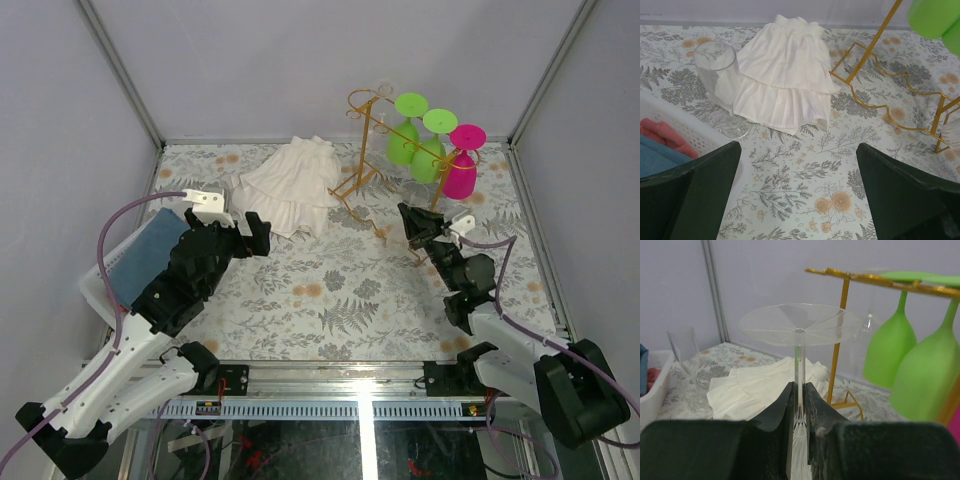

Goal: Place the wine glass upside down on the wine glass rack
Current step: Pick up the wine glass at the center of the board, then turn the wine glass upside down at the wine rack.

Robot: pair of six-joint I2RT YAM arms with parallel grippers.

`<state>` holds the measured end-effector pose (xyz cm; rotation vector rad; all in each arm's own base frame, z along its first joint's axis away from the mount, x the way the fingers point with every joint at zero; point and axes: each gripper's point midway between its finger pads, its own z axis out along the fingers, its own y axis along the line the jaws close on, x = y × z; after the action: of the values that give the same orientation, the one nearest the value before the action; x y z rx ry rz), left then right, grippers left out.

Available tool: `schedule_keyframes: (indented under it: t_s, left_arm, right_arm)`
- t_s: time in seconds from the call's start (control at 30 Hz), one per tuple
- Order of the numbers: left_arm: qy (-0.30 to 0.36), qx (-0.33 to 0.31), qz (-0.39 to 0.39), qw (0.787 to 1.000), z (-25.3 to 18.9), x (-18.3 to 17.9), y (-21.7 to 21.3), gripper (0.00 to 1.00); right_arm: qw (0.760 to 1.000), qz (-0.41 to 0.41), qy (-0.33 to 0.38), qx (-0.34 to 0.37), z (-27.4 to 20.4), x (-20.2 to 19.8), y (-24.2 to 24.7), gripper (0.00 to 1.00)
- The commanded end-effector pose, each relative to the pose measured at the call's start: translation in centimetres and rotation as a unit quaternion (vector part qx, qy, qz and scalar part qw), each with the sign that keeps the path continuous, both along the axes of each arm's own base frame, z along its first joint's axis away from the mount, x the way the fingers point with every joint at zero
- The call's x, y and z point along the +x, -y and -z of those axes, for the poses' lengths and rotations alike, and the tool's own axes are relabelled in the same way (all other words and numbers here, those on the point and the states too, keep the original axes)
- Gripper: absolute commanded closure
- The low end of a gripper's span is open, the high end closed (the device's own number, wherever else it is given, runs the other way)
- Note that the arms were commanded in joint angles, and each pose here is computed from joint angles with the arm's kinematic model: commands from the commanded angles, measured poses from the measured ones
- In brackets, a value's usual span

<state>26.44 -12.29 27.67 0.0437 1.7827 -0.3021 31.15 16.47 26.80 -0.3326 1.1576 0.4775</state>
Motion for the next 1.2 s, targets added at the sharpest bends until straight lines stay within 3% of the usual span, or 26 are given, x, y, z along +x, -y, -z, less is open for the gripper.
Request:
schedule_keyframes:
  t_s: [0.0,0.23,0.77,1.17]
  left_arm:
    - [0.034,0.000,-0.020,0.999,-1.3,0.8,-0.6,0.00]
    - [0.028,0.009,-0.021,0.999,-0.9,1.1,-0.5,0.00]
    - [0.025,0.009,-0.024,0.999,-0.8,1.2,-0.7,0.00]
    - [0.023,0.012,-0.025,0.999,-0.7,1.2,-0.8,0.00]
  right_arm:
    - [0.994,-0.030,0.097,0.028,-5.7,-2.7,0.8,1.00]
    - [0.994,0.061,0.087,0.032,-8.0,-1.1,4.1,1.00]
    - [0.988,0.137,0.014,0.071,-7.8,2.6,6.1,1.00]
    - [0.984,0.151,0.007,0.097,-7.5,3.7,6.5,1.00]
